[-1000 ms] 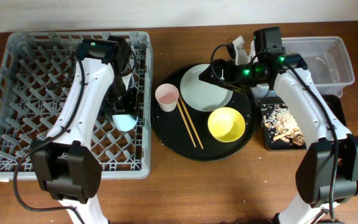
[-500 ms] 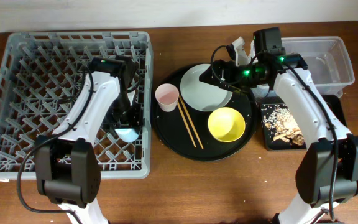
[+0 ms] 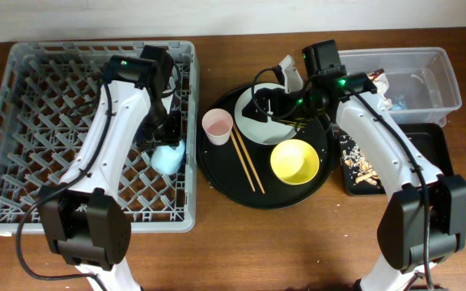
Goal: Sort waste into correct bins and load items into the dishwasher rack
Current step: 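Place the blue cup upside down in the dish rack with left gripper, then grasp the pink cup with the right gripper and lift it, then hand the pink cup from right gripper to left gripper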
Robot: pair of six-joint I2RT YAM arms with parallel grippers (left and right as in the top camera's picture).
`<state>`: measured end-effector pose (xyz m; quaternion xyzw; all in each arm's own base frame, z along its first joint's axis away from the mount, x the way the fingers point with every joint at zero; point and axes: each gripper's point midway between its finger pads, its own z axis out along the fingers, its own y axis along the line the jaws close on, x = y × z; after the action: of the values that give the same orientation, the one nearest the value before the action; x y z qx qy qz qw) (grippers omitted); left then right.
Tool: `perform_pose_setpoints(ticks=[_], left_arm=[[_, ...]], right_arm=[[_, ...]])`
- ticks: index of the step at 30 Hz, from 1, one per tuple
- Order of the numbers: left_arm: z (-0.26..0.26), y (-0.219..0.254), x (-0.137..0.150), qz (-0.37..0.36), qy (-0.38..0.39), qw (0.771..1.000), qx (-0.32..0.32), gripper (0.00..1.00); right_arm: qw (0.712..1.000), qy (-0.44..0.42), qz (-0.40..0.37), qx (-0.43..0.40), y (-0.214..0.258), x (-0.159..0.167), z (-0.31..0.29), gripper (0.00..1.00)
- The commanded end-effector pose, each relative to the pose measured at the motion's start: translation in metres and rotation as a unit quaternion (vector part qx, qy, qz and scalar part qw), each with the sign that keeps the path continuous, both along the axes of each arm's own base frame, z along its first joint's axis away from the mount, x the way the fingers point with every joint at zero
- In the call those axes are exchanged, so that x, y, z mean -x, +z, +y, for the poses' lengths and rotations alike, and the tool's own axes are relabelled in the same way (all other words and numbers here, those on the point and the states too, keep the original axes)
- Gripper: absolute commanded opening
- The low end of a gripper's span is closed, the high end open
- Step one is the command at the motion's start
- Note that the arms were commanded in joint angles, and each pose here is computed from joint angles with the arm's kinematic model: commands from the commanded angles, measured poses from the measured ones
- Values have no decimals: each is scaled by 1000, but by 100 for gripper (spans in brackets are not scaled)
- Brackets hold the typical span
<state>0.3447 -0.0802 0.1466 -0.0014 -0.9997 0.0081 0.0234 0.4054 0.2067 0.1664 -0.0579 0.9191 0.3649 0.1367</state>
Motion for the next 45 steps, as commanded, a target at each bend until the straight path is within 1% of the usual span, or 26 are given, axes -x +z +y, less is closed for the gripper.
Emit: perform_pose_setpoints(ticks=[1,5,7,8,10,12,14,15,20,21,22,24,25,26,28,30,31,32,33,34,35,37,39,40,41,45], left_arm=[[3,10,5,1,2,1000,-2,41],[3,10,5,1,3,1000,-2,42],[1,11,-2,-14,3,1000,1,58],[-1,14,-8,-27,3,1000,8,63],[-14,39,-35,-84,14,994,74,69],[-22,62,-59,-132,25,981,144,72],[-24,74,-75,-158,32,967,198,72],[-21,80,-83,-172,37,959,222,73],[2,82,-94,-192,59,954,221,72],[2,83,-95,-194,58,954,221,73],[2,83,-96,-195,58,954,221,72],[2,83,-96,-196,58,954,221,72],[2,83,-96,-196,58,954,221,72],[2,83,-96,-196,58,953,222,72],[0,84,-96,-196,57,952,228,73],[-15,93,-94,-192,44,941,276,78],[-24,99,-94,-194,30,932,305,83],[-37,113,-92,-201,-5,911,359,87],[-49,128,-88,-209,-41,886,411,95],[-61,146,-81,-221,-84,852,467,99],[-69,166,-73,-231,-122,813,521,99],[-75,184,-64,-243,-157,772,565,99],[-80,201,-56,-256,-187,733,602,99],[-81,205,-54,-258,-193,722,612,99],[-82,213,-50,-260,-201,704,630,99],[-82,217,-48,-262,-205,694,638,99]], right_arm=[[1000,-3,-10,14,-2,-3,-4,99],[1000,-1,-16,12,-1,-5,-2,99],[999,-19,-19,35,-5,-9,0,99],[998,-32,-23,56,-9,-11,4,100],[994,-52,-37,94,-15,-12,21,86],[988,-77,-45,122,-25,-14,33,79],[985,-92,-41,138,-39,-16,44,69],[984,-95,-31,145,-53,-15,50,62],[981,-104,-8,164,-93,-21,55,46],[981,-102,-4,164,-101,-22,56,40],[981,-102,-2,166,-104,-22,56,37],[981,-102,-1,166,-104,-22,56,21],[981,-102,-1,164,-103,-23,56,16],[983,-99,4,153,-97,-23,57,4],[986,-101,8,131,-74,-25,51,4],[991,-102,1,86,-34,-27,39,4],[995,-87,-12,54,-12,-27,36,4],[997,-73,-21,15,12,-26,30,4],[997,-60,-34,-27,36,-26,22,4],[995,-28,-56,-84,62,-26,20,4],[986,8,-76,-149,88,-25,21,4],[963,71,-120,-231,125,-22,25,4],[942,112,-156,-274,153,-18,34,4],[938,117,-165,-280,159,-18,39,4],[934,124,-173,-285,164,-17,45,4],[922,165,-175,-304,174,1,71,4]])
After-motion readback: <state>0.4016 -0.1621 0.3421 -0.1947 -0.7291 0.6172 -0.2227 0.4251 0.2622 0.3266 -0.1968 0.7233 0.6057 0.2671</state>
